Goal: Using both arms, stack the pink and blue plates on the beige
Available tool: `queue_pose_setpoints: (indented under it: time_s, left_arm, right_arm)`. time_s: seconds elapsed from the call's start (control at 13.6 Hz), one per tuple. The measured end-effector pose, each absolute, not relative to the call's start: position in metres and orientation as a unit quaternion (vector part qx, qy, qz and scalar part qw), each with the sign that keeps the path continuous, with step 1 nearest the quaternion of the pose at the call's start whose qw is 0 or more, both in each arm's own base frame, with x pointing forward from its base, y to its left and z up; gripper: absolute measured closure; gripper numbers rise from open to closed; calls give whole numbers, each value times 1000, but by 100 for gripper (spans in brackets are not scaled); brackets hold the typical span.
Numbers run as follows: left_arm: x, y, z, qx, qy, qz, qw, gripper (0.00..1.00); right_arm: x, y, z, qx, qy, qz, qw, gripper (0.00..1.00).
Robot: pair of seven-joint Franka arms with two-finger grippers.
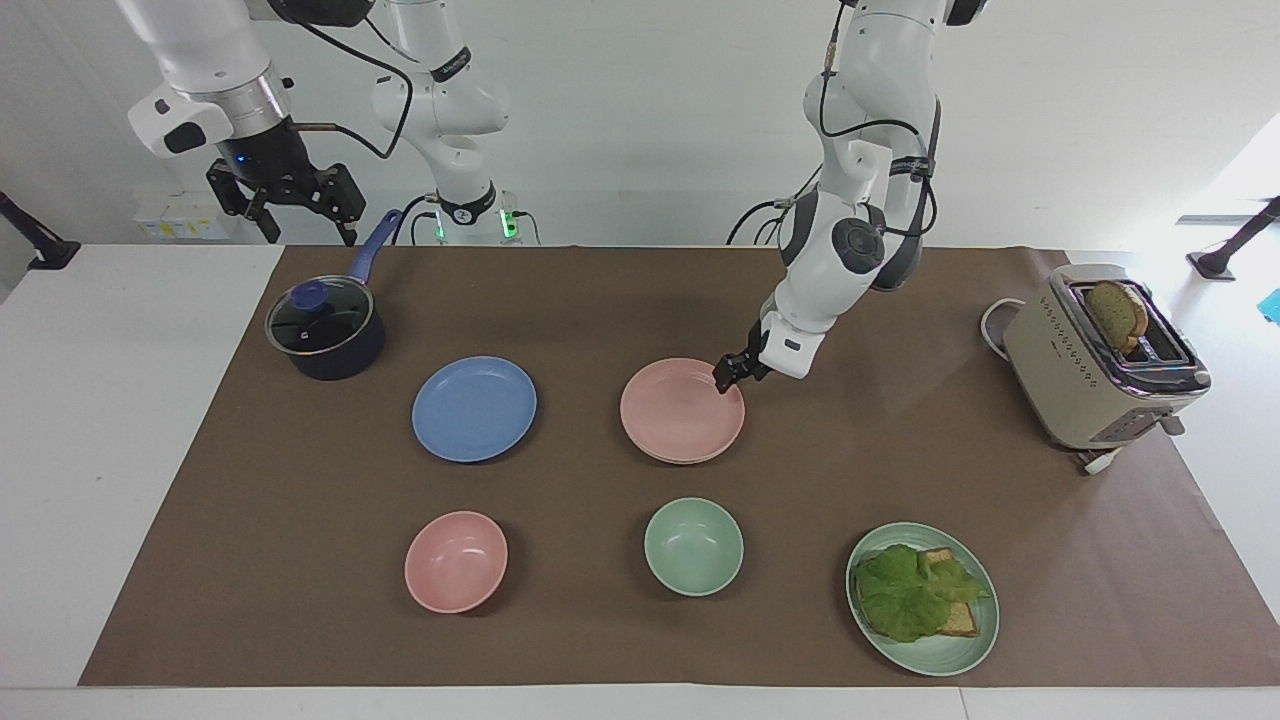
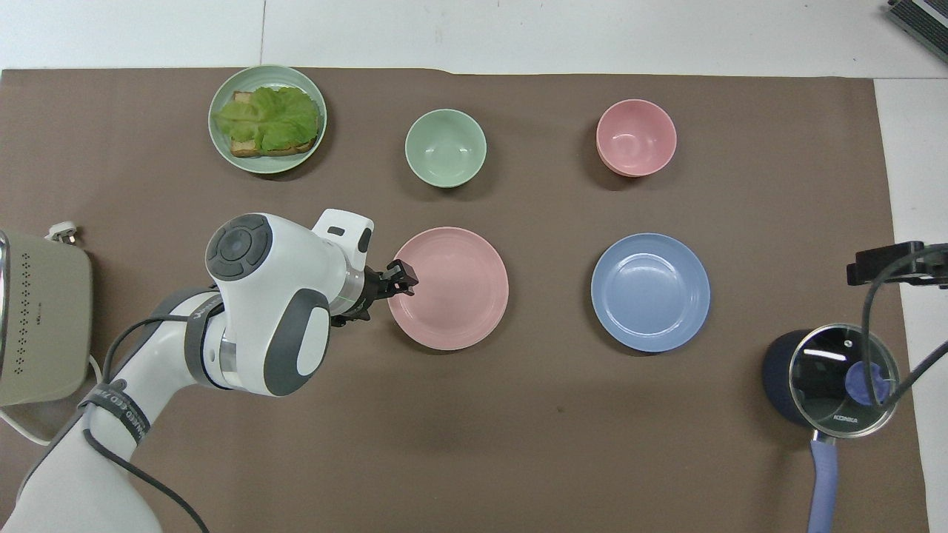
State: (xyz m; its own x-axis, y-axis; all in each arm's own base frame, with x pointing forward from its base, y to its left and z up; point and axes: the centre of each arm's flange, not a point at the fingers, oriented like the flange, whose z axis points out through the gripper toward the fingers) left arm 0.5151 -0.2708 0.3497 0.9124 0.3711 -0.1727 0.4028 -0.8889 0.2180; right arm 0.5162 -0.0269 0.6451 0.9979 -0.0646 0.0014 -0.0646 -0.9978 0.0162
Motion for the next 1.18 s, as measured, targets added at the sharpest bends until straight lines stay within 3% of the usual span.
queue_pose_setpoints:
  time_s: [0.07, 0.3, 0.59, 0.89, 1.18]
  left_arm:
    - [522, -263, 358, 971, 196, -61, 118, 0]
    - [552, -217, 402, 979, 177, -64, 84, 0]
    - [582, -110, 470, 985, 141, -66, 80, 0]
    - [582, -31, 532, 996, 55, -54, 46, 0]
    - [576, -26, 581, 999, -6, -38, 23, 0]
  right_arm:
    - [516, -27, 645, 999, -32, 0, 8, 0]
    - [516, -27, 645, 999, -32, 0, 8, 0]
    - [516, -27, 645, 999, -32, 0, 8, 0]
    - [516, -27, 645, 999, -32, 0, 8, 0]
    - [516, -27, 645, 999, -32, 0, 8, 0]
